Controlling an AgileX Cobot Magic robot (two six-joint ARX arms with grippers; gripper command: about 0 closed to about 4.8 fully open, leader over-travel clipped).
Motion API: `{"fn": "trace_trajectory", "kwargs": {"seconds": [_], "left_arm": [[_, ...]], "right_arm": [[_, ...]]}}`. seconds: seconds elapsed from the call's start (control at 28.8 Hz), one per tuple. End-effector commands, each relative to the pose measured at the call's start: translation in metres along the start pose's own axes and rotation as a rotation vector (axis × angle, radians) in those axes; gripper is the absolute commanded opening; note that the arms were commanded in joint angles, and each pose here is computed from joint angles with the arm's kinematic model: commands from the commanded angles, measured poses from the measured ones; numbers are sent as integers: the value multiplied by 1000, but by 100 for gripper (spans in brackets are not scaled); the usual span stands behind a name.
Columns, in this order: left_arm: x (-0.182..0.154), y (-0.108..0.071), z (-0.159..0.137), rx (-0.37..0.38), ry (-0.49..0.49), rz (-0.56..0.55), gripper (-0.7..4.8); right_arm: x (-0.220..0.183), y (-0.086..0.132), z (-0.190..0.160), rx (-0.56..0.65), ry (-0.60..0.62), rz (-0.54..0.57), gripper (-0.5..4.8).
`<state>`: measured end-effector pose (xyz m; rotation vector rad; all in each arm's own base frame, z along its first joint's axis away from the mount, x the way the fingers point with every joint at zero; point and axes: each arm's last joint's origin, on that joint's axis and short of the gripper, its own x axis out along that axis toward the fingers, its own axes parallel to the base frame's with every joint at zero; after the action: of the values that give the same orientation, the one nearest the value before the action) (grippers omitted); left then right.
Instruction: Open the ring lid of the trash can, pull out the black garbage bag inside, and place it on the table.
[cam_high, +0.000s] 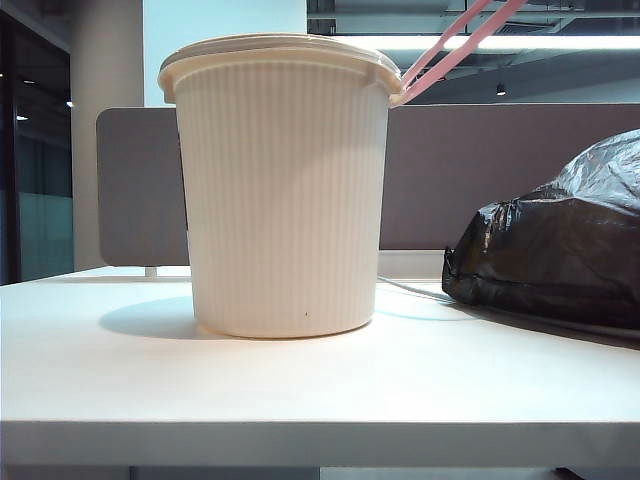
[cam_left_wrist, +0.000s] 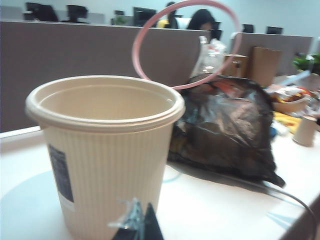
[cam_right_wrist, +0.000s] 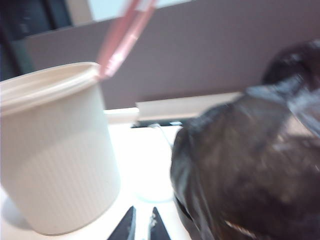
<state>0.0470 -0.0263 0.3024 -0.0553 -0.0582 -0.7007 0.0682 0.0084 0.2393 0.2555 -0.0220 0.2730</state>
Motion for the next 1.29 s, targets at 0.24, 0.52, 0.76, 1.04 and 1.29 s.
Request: {"fn": "trace_trajectory", "kwargs": {"seconds": [0.24,0.52,0.76,1.04,1.29], "left_arm": [[19,13,-31,-10,-84,82,-6],[28,20,-57,-82,-115,149,-6],[32,23,-79,-104,-54,156,-6],[35,26,-101,-138,-21,159,-6],[37,28,-120,-170,10,164,-6]], "right_arm": [[9,-8,-17,50,-33,-39,-1],[15,-15,-36,54,-7,-51,-1],[18,-20,-49,24,19,-77,-1],[21,-25,-65,-5,71,-89,-1],[22,-28,-75,-21,106,-97,-1]]}}
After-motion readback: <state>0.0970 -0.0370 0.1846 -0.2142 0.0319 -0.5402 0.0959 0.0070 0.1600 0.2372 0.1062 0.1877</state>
